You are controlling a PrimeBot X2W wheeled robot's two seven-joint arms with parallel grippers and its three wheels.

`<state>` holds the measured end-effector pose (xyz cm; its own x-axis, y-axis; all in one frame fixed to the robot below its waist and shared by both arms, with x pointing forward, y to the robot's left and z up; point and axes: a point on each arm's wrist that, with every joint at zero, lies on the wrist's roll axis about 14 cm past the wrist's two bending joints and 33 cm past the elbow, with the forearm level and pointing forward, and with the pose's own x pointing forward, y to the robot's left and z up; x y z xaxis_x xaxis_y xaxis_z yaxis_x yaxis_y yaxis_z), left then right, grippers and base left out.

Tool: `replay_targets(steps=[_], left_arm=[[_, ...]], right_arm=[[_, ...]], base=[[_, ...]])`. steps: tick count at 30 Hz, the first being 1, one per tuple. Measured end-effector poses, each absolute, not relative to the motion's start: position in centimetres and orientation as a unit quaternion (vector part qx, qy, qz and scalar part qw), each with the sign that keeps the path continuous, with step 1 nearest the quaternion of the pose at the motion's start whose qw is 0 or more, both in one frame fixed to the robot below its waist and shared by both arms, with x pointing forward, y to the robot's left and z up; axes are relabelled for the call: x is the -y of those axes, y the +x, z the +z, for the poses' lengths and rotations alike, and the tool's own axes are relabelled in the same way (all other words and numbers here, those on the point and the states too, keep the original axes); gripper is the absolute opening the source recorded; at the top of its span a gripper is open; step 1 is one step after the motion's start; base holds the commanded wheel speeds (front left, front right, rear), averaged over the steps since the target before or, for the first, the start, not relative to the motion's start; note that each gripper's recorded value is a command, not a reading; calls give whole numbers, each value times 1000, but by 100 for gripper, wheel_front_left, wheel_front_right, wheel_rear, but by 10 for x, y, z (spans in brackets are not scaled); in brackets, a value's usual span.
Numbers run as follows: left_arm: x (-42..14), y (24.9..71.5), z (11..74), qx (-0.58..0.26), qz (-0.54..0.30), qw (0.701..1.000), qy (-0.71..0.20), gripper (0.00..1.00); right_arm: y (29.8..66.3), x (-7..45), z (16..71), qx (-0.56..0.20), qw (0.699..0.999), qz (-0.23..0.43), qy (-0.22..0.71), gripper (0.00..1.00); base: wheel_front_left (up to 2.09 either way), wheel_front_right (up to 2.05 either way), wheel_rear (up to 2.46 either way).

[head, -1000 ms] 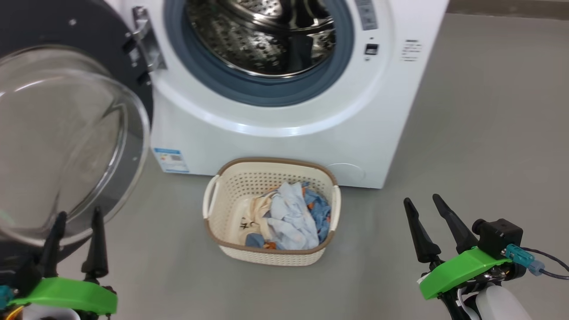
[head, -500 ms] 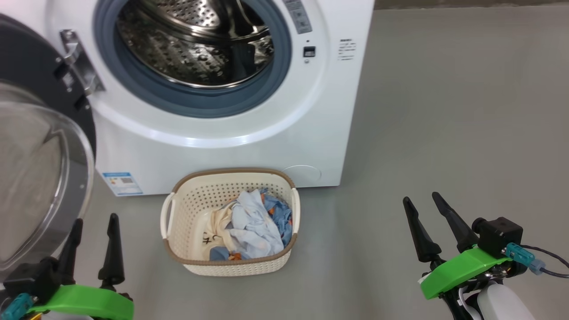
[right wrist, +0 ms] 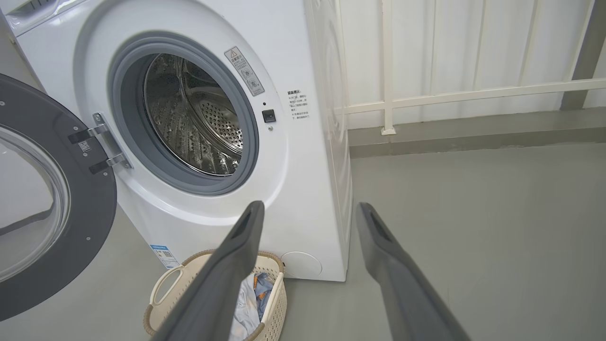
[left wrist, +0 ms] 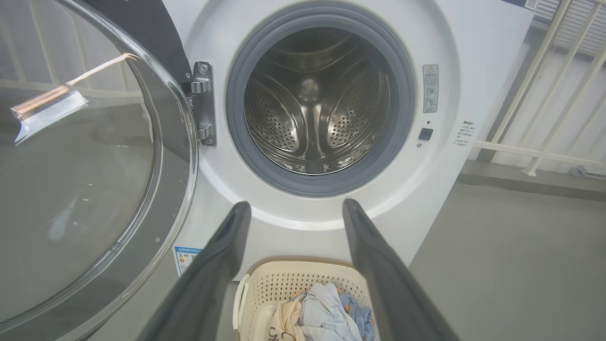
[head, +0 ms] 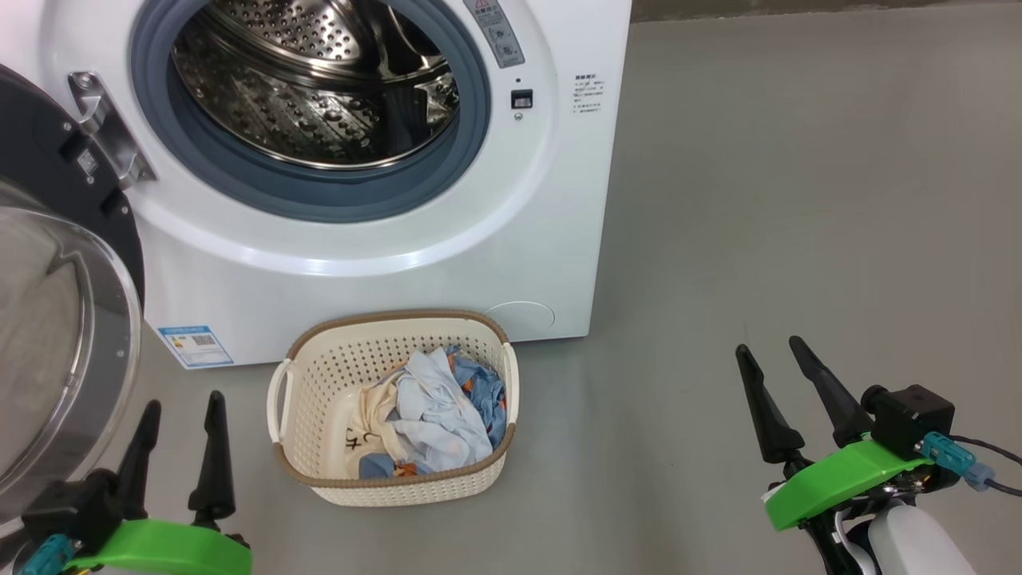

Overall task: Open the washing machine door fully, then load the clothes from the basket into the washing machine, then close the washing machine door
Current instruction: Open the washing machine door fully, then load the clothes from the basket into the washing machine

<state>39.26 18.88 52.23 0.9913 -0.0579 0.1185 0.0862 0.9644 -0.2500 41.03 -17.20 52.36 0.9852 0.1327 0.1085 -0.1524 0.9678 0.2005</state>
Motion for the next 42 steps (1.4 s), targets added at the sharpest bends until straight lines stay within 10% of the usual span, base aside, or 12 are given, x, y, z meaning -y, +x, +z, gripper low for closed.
replay_targets(steps=[42], left_arm=[[-196, 390, 519, 55, -30, 992, -113, 100]], right_arm=[[414, 165, 520, 42, 991, 79, 104, 100]], base=[[34, -34, 0]])
